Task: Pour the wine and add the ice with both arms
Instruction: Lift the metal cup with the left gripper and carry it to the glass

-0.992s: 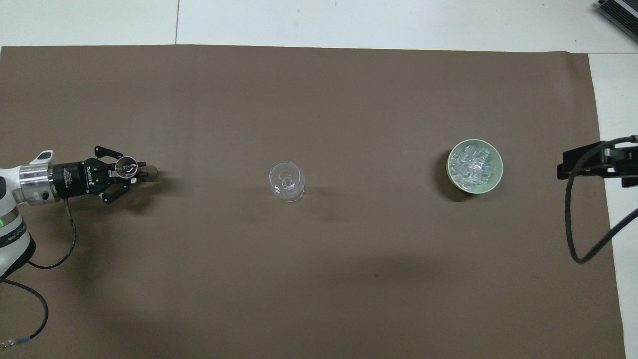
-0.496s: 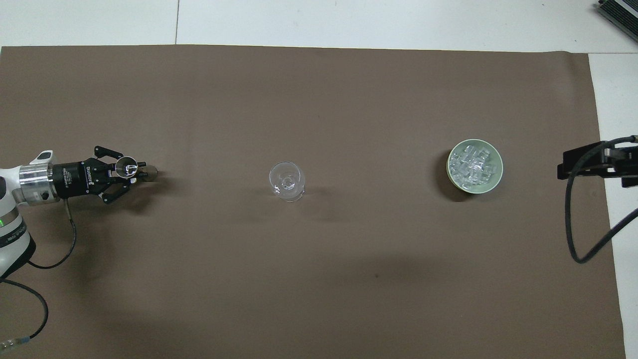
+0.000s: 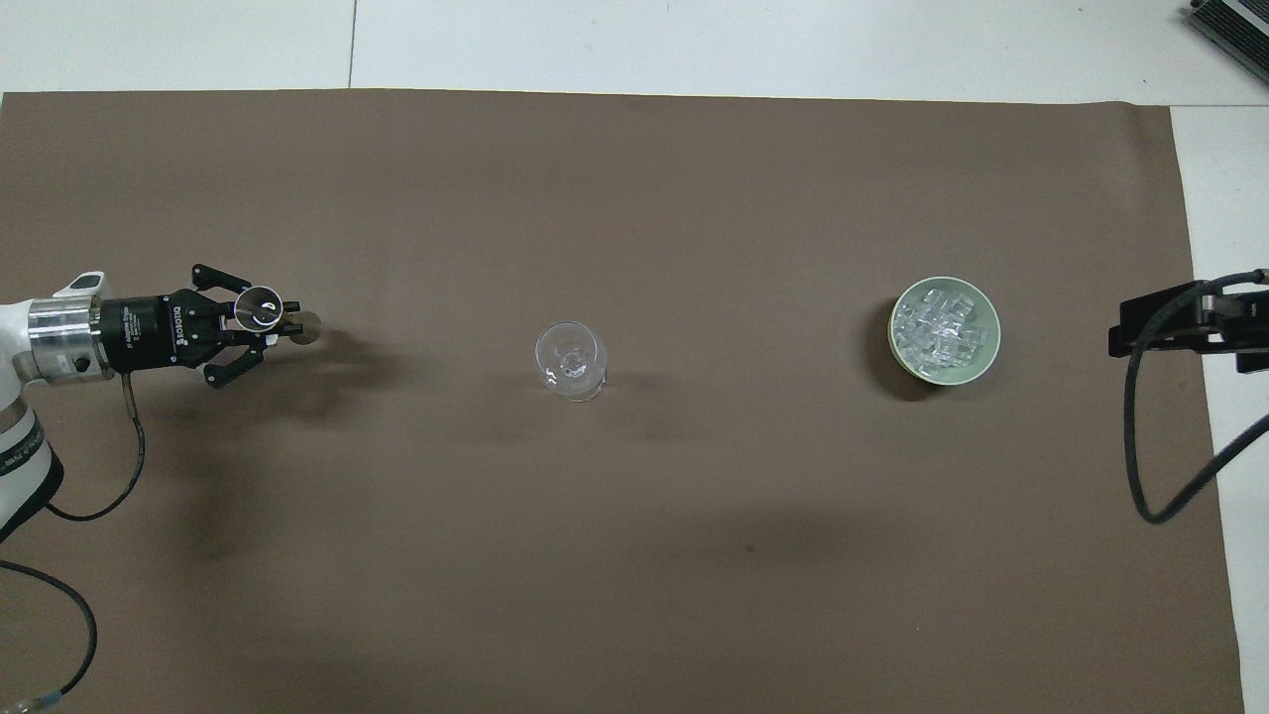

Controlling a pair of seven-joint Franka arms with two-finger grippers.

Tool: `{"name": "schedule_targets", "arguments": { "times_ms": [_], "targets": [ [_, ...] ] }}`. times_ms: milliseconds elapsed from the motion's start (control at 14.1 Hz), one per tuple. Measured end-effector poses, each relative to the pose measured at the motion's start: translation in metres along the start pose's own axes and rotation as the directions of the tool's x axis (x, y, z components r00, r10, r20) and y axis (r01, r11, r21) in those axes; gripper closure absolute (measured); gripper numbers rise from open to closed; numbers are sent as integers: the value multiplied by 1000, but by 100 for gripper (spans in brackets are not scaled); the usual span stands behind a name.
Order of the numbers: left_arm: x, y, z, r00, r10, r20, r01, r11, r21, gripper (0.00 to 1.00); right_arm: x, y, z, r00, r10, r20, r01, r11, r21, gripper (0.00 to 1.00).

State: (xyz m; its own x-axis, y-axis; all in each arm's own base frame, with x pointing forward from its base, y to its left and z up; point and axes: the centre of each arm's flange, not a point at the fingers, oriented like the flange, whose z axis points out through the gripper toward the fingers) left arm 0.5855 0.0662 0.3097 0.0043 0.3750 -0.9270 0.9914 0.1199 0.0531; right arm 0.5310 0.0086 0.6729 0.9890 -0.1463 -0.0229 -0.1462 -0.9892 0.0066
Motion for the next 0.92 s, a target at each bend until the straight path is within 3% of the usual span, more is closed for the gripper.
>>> {"name": "schedule_targets", "arguments": {
  "times_ms": [567, 921],
  "targets": [
    [-100, -1, 40, 998, -54, -41, 56, 997, 44, 77, 0, 0, 0, 1000, 0, 0, 0, 1000, 0, 0],
    [-157, -9, 88, 994, -64, -94, 69, 997, 46, 77, 0, 0, 0, 1000, 0, 0, 0, 1000, 0, 0]
  ]
}}
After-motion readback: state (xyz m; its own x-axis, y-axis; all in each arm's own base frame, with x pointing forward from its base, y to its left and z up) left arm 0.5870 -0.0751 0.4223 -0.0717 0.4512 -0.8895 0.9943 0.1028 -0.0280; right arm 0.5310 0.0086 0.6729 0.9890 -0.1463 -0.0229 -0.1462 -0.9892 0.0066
